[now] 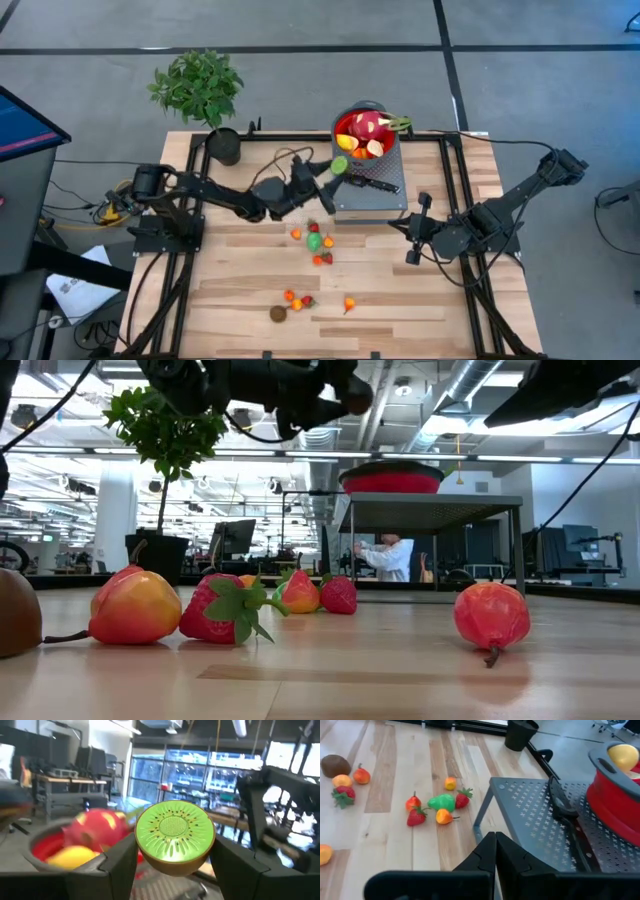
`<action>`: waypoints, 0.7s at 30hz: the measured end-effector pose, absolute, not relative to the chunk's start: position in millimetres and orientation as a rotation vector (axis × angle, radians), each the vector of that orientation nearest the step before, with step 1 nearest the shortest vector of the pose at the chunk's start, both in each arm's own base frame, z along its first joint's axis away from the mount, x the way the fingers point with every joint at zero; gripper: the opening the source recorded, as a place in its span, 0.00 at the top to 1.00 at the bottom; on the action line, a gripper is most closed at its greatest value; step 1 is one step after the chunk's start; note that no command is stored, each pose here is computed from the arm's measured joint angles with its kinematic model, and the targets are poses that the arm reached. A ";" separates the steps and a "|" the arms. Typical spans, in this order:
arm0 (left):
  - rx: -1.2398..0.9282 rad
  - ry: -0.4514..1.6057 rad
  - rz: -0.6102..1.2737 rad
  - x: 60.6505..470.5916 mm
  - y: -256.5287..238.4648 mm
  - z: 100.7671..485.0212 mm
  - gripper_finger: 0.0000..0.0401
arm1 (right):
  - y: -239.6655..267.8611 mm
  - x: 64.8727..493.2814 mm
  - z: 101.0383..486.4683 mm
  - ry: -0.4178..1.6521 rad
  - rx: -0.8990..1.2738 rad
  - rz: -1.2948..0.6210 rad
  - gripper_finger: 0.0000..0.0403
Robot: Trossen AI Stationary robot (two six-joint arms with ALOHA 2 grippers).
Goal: Pick & Place Fruit
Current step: Put the half kiwi into the red colander on the shelf
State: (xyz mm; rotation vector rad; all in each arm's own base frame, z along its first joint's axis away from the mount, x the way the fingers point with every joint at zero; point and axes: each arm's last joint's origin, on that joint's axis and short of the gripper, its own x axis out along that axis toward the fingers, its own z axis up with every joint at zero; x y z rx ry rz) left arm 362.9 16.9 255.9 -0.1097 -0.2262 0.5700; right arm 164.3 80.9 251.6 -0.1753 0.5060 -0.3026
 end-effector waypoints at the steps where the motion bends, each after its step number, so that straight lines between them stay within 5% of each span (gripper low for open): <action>1: -0.110 -0.236 0.575 361.3 20.6 259.3 0.46 | 80.0 164.7 251.6 0.507 -0.177 -0.307 1.00; 21: -0.078 -0.171 0.568 372.8 82.6 290.6 0.46 | 55.2 175.0 252.0 0.524 -0.168 -0.442 1.00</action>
